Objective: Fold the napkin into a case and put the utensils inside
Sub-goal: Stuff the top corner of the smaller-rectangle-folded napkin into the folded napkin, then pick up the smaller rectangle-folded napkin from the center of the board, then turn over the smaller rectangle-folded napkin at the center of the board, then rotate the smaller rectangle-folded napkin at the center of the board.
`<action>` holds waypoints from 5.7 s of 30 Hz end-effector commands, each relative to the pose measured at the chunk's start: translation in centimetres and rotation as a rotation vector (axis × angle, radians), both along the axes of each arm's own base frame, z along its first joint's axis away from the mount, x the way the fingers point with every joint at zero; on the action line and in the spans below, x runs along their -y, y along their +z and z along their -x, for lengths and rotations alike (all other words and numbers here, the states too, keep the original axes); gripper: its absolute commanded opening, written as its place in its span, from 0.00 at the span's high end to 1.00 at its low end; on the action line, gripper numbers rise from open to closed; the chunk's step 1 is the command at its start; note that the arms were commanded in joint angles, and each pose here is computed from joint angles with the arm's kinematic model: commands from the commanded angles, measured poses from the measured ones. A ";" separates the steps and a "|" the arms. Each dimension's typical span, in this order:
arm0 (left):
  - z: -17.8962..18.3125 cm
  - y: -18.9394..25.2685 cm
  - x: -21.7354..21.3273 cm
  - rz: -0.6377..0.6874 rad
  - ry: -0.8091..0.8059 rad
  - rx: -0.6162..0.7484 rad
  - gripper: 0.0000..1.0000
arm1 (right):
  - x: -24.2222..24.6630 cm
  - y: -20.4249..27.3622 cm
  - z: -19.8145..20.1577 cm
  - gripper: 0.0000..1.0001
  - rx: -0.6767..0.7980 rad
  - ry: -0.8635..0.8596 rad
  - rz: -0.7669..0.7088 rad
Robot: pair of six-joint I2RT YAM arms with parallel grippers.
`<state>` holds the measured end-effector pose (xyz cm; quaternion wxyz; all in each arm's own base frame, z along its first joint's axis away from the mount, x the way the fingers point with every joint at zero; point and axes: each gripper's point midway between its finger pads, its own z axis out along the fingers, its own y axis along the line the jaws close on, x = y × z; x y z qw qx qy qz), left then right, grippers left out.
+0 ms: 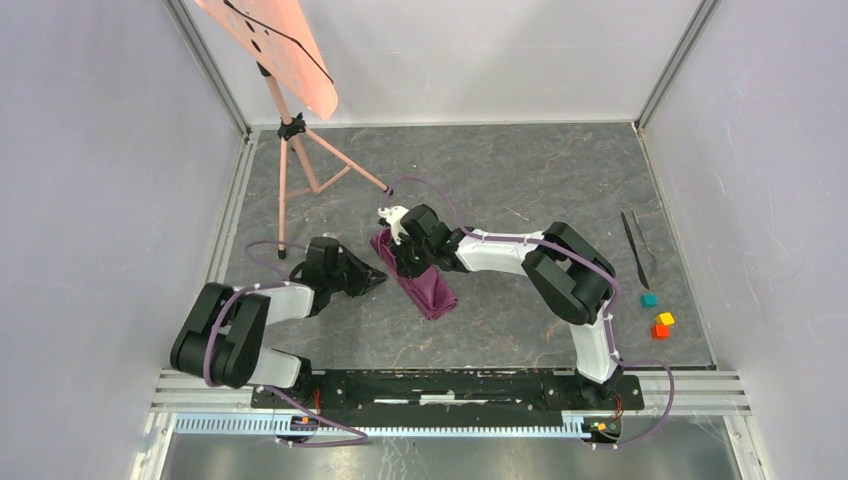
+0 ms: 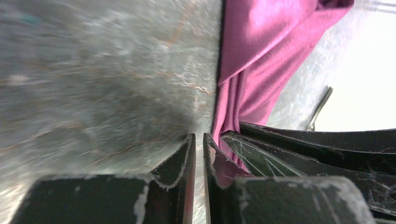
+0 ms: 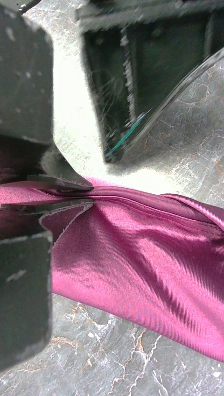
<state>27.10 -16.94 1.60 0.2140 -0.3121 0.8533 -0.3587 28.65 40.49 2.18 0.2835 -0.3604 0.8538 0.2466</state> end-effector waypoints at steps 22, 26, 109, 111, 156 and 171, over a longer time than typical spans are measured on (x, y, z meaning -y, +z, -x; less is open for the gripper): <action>-6.7 -1.0 -1.3 -0.179 -0.045 -0.008 0.98 | 0.3 0.8 0.4 0.74 -0.020 0.007 -0.061; -5.5 -2.9 -1.8 -0.197 -0.040 -0.046 0.98 | -0.6 4.2 -1.7 0.62 -0.034 -0.027 -0.216; 8.3 19.8 -10.1 -0.324 0.161 0.412 0.49 | 1.3 -0.2 1.5 0.59 0.264 -0.125 0.411; 8.3 20.0 -10.1 -0.327 0.158 0.418 0.49 | 1.6 -0.1 1.2 0.70 0.286 -0.138 0.419; 3.9 16.8 -2.6 -0.128 -0.214 0.387 0.43 | 8.6 1.8 -2.1 0.47 -0.150 0.040 -0.080; -1.7 10.9 -0.1 -0.063 -0.262 0.233 0.45 | 4.3 5.6 16.6 0.55 -0.239 0.181 -0.245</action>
